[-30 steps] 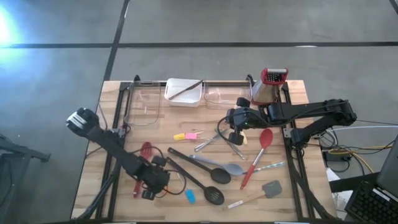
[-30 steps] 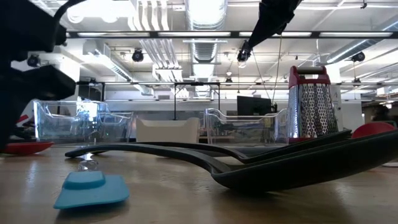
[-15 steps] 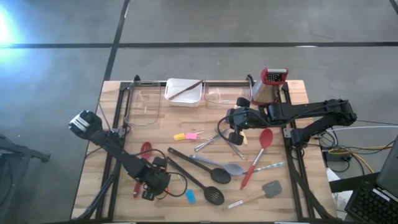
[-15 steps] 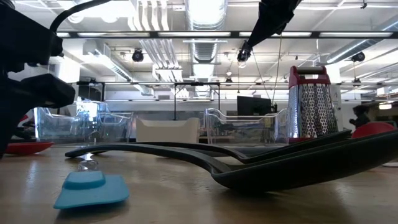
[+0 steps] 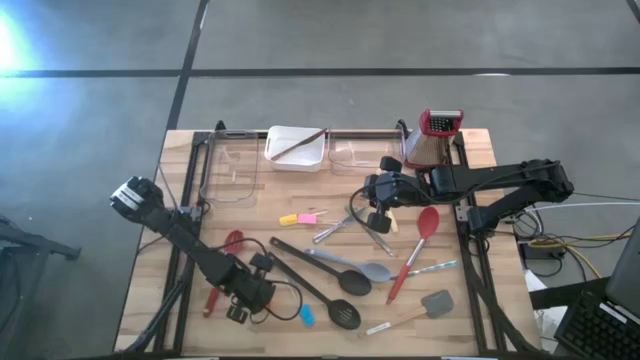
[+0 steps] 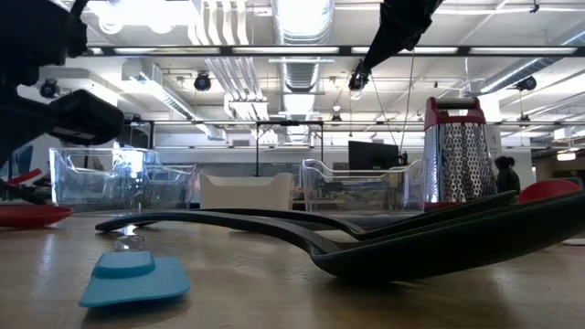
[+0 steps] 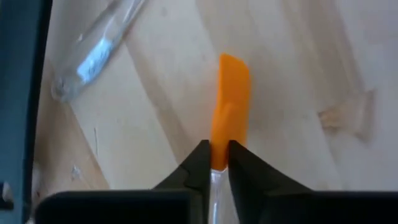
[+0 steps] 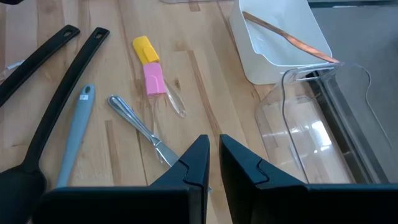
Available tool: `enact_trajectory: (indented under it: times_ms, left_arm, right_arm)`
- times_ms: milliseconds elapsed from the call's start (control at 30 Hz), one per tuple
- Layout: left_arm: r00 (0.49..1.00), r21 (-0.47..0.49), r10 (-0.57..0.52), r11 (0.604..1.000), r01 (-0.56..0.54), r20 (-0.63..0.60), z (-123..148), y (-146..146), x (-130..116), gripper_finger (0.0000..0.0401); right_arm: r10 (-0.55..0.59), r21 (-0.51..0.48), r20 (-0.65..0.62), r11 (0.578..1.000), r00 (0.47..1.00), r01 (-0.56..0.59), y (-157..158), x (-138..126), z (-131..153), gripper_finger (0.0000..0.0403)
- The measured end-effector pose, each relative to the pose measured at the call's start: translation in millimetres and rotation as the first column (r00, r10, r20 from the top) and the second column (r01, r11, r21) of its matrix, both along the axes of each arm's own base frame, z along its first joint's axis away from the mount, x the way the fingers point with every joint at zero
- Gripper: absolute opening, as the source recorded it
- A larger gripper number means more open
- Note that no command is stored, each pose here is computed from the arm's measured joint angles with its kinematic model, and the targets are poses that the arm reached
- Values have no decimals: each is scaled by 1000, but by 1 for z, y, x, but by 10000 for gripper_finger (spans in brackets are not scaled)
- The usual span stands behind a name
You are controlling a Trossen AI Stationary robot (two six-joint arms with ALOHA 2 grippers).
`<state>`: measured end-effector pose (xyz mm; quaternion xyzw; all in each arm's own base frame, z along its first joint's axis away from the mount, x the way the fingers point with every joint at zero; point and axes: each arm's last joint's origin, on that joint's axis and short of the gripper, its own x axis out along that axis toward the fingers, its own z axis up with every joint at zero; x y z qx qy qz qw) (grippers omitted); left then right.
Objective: Pick & Place Kitchen Items
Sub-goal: Put the orange spatula into the left transparent bin
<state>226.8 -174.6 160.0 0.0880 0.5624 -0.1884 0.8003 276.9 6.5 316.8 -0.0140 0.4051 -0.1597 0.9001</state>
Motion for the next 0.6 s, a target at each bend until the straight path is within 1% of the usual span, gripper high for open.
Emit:
enact_trajectory:
  times_ms: [67, 267, 400, 500, 600]
  left_arm:
    - [1000, 2, -27, 1000, 27, 13, 3, 0, 3, 22]
    - [996, 11, -62, 998, 61, 68, 16, -1, 14, 22]
    - [994, 12, -63, 998, 62, 85, 31, -2, 22, 22]
    - [994, 65, -56, 997, 50, 91, 44, -1, 26, 22]
    - [997, 173, -36, 985, 25, 63, 60, 3, 25, 22]
  right_arm:
    - [1, 0, 0, 1000, 1000, -1, 0, 0, 0, 34]
    - [0, 0, 0, 1000, 1000, 0, 0, 0, 0, 34]
    - [1, 0, 0, 1000, 1000, -1, 0, 0, 0, 34]
    - [0, 0, 0, 1000, 1000, 0, 0, 0, 0, 34]
    - [1, 0, -1, 1000, 1000, -1, 0, 0, 0, 34]
